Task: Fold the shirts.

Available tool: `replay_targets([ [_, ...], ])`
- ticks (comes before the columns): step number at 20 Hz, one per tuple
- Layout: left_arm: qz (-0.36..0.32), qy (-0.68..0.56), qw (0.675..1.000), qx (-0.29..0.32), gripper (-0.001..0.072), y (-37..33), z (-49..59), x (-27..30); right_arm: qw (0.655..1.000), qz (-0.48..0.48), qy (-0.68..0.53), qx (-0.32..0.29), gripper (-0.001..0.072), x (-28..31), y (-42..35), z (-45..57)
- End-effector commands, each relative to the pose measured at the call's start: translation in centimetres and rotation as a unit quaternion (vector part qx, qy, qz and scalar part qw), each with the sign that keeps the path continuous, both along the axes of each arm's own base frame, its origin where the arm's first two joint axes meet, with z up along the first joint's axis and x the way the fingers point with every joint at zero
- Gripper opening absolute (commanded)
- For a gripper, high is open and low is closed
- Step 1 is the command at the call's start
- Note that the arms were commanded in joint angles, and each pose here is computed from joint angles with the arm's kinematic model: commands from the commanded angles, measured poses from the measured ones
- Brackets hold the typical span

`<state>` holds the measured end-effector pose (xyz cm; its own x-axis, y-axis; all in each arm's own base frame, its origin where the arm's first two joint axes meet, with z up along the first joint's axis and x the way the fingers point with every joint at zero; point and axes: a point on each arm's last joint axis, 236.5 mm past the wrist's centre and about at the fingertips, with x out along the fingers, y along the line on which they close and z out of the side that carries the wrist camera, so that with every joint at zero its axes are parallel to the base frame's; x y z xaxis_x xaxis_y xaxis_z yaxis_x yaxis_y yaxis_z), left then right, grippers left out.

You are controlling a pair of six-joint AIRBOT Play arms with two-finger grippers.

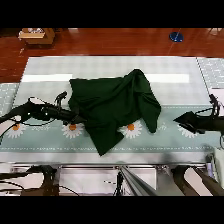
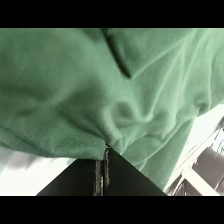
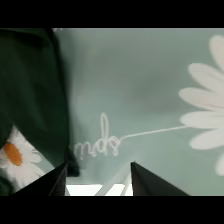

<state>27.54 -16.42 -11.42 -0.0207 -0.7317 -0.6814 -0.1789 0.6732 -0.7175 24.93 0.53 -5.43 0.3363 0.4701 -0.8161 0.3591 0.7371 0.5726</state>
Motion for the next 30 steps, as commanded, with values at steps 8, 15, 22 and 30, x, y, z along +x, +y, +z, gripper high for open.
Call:
replay_targets([
  [8,-0.010,0.011,1.000,-0.015,0.0021,-0.5,0.6,-0.7,0.995,-0.030,-0.027,0.092,0.0475,-1.9,5.1,-3.6],
  [15,-0.012,0.013,1.000,-0.018,0.0021,-0.6,0.7,-0.8,0.997,0.020,-0.040,0.071,0.0475,-1.5,7.6,-3.9],
  [22,-0.013,0.013,1.000,-0.018,0.0021,-0.6,0.7,-0.8,0.997,0.044,0.023,0.057,0.0349,-2.3,11.3,-7.9],
  [30,-0.023,-0.174,0.984,-0.016,0.0019,-0.4,11.3,7.2,0.973,0.083,-0.188,0.101,0.0033,5.0,13.5,5.9],
])
